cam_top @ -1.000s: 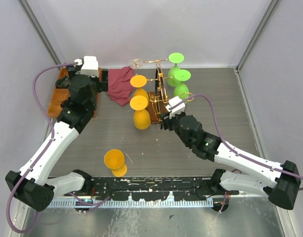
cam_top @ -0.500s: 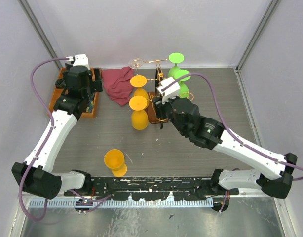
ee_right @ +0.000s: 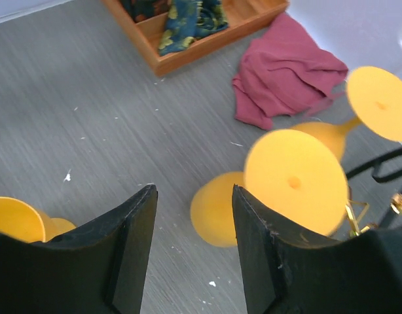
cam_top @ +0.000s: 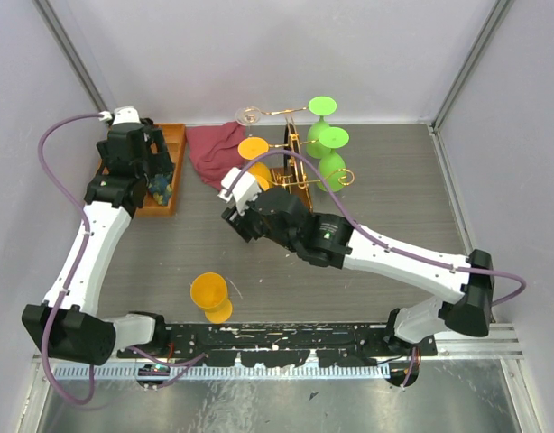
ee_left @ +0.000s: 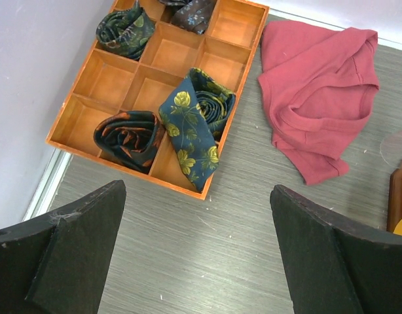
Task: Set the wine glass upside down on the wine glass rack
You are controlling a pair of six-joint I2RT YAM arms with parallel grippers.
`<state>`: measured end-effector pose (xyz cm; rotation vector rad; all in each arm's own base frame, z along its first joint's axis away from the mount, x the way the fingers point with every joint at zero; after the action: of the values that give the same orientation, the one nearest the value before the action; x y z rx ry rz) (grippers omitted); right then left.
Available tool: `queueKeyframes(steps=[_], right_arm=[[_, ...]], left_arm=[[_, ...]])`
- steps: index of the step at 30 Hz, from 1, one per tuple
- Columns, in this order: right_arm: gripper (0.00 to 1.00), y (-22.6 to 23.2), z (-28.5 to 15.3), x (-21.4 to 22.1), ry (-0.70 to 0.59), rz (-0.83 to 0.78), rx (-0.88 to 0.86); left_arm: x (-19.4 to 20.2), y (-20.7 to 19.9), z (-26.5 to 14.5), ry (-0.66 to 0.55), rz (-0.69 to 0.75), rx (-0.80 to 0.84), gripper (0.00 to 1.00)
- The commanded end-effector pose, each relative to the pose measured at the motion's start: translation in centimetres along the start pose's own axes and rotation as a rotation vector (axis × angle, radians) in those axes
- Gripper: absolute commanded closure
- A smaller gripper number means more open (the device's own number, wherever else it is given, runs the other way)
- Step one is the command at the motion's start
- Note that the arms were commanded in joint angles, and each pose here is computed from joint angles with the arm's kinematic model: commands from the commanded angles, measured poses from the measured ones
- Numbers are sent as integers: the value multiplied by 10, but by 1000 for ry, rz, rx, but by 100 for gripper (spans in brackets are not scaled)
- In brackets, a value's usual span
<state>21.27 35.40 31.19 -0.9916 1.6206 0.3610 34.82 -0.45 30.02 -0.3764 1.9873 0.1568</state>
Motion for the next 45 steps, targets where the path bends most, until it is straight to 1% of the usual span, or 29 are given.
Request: queueKeyframes(steps=[1, 11, 15, 25, 34, 37, 45], right_arm=[[45, 14, 3, -29, -78, -32, -104], [46, 36, 11, -2, 10, -69, -226], [48, 45, 13, 11, 54, -79, -269], [47, 46, 17, 20, 78, -51, -249], [46, 56, 22, 27, 97, -26, -290], [46, 62, 22, 29, 101, -18, -324], [46, 84, 17, 33, 132, -42, -489]], left_arm=[[0, 9, -9, 6, -42, 0, 2], [5, 15, -8, 18, -83, -16, 2], [8, 19, -8, 31, -101, -27, 2], [12, 18, -8, 46, -112, -14, 2], [14, 23, -12, 40, -112, -17, 2], [14, 23, -12, 40, -112, -16, 2], [15, 23, -10, 46, -109, -14, 2]])
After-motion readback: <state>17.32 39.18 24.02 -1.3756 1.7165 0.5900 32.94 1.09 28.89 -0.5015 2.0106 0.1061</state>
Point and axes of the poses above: each gripper's point midway between its finger pads, its own z axis out along the fingers, its own y axis along the line the jaws close on, x = y × z, the point moved 3 cm from there along -z, back along the fingers, and after that the axes turned 4 degrees about -z, right-handed, at the moved point
